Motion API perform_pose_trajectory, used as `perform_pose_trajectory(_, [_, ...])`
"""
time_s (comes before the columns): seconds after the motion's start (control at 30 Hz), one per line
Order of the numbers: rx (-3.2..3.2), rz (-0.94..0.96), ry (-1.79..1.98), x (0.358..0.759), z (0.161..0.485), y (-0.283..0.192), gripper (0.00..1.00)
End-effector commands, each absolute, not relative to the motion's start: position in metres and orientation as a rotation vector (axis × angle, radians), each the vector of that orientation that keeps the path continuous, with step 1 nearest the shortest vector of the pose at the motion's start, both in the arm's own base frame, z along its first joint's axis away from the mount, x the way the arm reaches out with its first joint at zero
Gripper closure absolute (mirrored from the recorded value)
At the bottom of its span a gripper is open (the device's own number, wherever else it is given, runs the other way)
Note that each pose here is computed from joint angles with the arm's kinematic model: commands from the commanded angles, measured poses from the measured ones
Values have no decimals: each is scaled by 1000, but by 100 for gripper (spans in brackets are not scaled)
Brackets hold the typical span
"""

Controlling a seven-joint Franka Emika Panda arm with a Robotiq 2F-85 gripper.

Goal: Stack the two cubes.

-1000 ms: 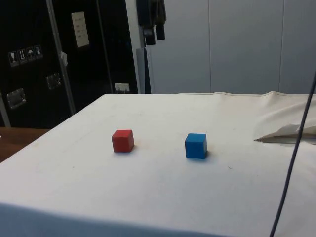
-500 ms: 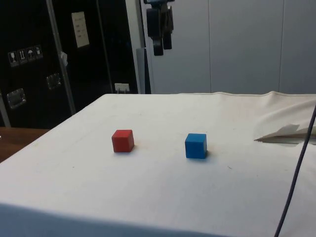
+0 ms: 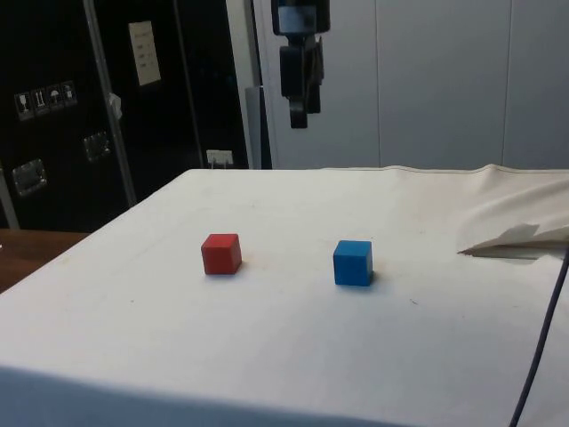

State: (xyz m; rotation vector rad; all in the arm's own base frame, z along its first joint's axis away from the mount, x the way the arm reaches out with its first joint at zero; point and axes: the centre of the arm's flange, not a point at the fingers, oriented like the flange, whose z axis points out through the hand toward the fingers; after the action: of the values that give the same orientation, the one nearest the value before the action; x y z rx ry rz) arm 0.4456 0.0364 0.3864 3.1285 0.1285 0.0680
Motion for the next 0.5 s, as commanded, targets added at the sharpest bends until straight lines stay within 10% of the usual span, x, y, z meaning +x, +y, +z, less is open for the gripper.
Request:
perform_pose_trajectory(0.0, [3116, 86, 124, 442, 383, 36, 0])
perform_pose_trajectory(0.47, [3121, 78, 134, 422, 350, 37, 0])
